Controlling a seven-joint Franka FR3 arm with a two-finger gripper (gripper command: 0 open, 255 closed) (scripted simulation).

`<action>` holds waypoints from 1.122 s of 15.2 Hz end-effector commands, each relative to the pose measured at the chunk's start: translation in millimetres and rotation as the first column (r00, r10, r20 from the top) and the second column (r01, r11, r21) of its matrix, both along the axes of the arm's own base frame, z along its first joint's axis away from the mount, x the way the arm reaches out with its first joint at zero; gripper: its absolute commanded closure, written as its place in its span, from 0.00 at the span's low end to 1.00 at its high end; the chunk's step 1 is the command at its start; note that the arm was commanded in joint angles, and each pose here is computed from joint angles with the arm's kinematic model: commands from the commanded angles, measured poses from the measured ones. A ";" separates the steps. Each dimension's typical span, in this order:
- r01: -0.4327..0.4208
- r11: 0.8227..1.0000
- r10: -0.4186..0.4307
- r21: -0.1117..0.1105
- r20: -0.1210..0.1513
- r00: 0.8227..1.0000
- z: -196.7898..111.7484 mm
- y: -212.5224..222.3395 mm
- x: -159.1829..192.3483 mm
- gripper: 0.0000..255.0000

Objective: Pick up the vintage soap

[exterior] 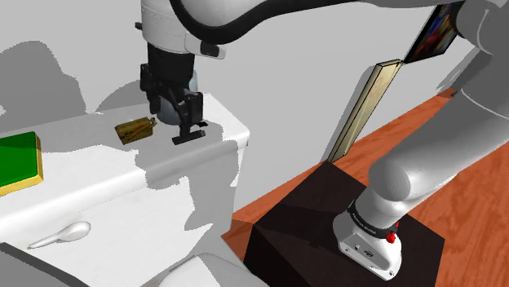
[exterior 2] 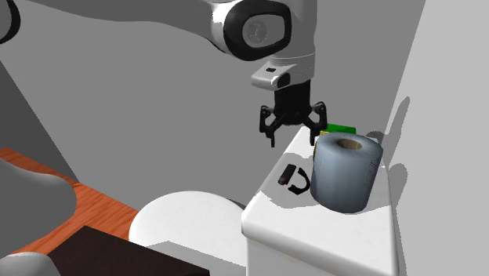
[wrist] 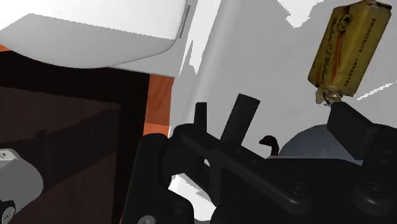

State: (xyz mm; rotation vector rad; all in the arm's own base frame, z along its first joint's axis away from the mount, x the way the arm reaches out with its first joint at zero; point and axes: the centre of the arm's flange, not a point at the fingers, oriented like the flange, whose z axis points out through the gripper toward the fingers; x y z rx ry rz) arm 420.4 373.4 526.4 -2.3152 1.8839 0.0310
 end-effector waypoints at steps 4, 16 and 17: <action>0.181 0.983 -0.181 0.040 -0.011 0.984 -2.9 37.5 51.2 0.00; 0.221 0.974 -0.221 0.048 -0.015 0.975 -43.1 45.2 64.6 1.00; 0.221 0.974 -0.221 0.048 -0.015 0.975 -43.0 45.2 64.4 1.00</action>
